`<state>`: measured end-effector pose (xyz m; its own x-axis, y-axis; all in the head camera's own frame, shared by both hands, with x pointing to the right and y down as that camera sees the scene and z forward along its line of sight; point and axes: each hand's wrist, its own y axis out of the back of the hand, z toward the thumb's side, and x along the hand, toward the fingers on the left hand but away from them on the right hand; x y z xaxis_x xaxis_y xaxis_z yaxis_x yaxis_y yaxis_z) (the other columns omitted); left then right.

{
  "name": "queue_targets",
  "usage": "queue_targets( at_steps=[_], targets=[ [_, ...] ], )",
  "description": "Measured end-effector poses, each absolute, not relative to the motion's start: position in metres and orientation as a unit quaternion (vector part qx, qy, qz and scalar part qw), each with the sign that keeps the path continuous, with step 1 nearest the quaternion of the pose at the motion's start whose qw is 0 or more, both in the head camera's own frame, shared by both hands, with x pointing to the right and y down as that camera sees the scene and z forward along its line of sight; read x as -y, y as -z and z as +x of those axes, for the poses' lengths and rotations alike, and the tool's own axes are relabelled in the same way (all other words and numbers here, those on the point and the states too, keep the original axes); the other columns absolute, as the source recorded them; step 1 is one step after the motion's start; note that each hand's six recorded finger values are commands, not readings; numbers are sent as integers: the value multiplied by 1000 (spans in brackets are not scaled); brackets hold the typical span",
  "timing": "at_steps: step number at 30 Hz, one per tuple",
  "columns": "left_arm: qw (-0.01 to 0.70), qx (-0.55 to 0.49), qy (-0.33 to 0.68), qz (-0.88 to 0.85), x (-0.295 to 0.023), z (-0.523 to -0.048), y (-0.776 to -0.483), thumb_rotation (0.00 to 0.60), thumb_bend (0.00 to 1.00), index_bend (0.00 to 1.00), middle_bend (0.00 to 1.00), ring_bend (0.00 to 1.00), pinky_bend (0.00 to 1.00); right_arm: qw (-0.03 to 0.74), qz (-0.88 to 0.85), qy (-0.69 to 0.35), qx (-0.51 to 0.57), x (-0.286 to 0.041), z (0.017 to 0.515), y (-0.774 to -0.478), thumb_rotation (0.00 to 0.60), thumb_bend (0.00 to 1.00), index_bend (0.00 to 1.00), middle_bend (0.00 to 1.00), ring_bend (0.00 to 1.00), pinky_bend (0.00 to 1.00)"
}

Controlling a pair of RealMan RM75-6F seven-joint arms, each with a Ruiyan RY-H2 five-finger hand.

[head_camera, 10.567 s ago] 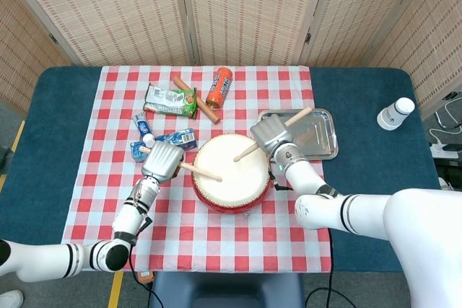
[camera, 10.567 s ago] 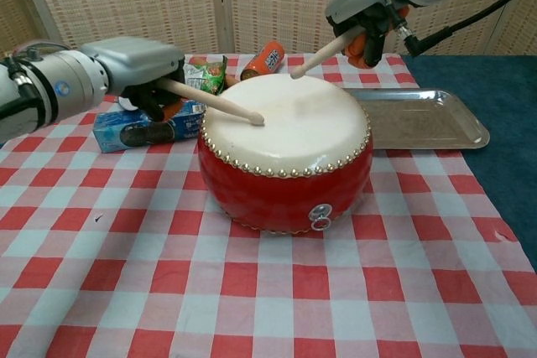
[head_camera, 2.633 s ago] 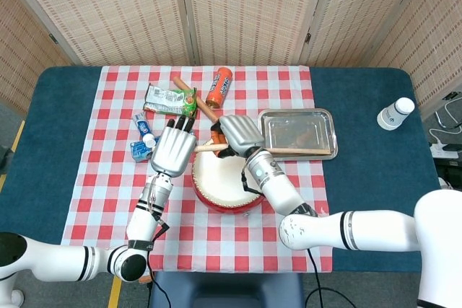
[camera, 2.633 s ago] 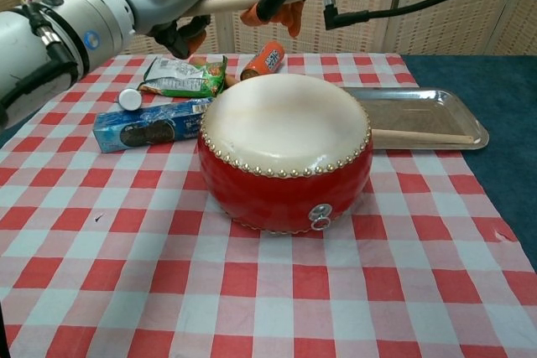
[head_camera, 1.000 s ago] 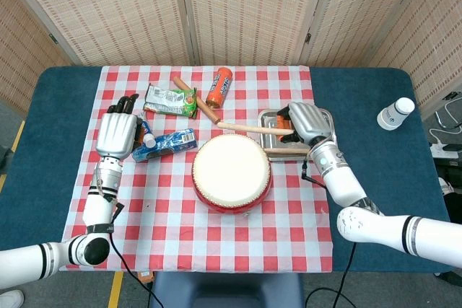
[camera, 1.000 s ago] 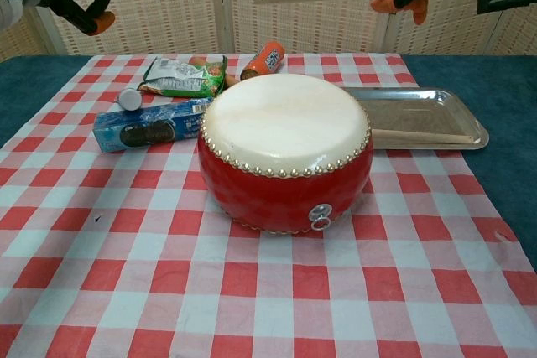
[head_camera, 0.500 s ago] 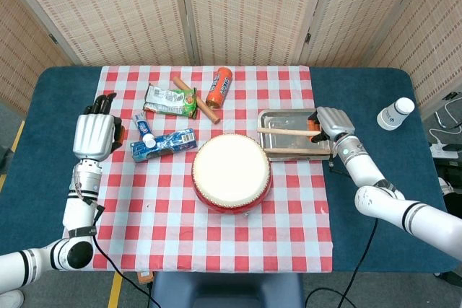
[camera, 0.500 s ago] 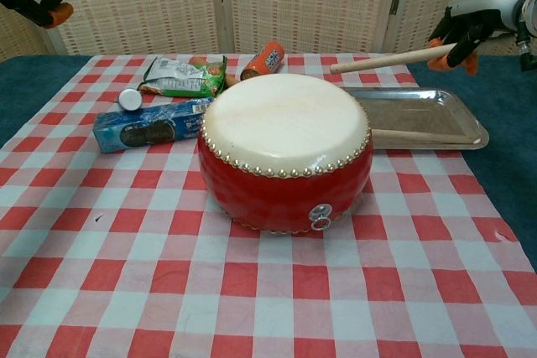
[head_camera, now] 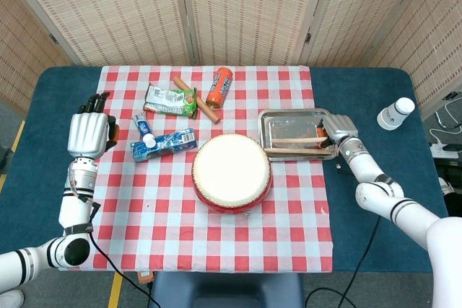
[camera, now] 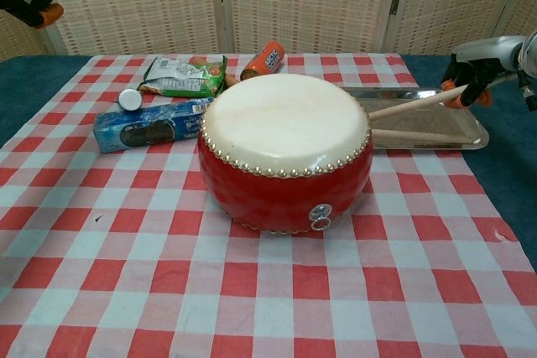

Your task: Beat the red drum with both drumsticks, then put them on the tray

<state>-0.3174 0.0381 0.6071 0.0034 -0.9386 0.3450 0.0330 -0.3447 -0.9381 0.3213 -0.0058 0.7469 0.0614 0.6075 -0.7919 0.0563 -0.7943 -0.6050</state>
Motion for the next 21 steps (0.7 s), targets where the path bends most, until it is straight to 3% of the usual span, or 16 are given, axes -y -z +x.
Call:
queue_targets(
  at_steps=[3,10,14,21],
  targets=[
    [414,-396,585,-574,-37,-318,-607,600,489,0,80,77,252,215,-697,-643,235,6,321,-750,600,372,752,697,515,449],
    [415,-401,582,-573,-37,-319,-604,600,488,0,73,70,246,222,-693,-654,208,7,319,-759,600,103,334,402,237,258],
    [415,-402,581,-573,-37,-320,-604,600,487,0,71,67,242,226,-692,-655,204,8,316,-762,600,37,255,344,186,235],
    [414,-407,579,-571,-36,-324,-601,600,482,0,69,66,238,240,-690,-648,215,15,315,-755,600,34,225,331,176,232]
  ],
)
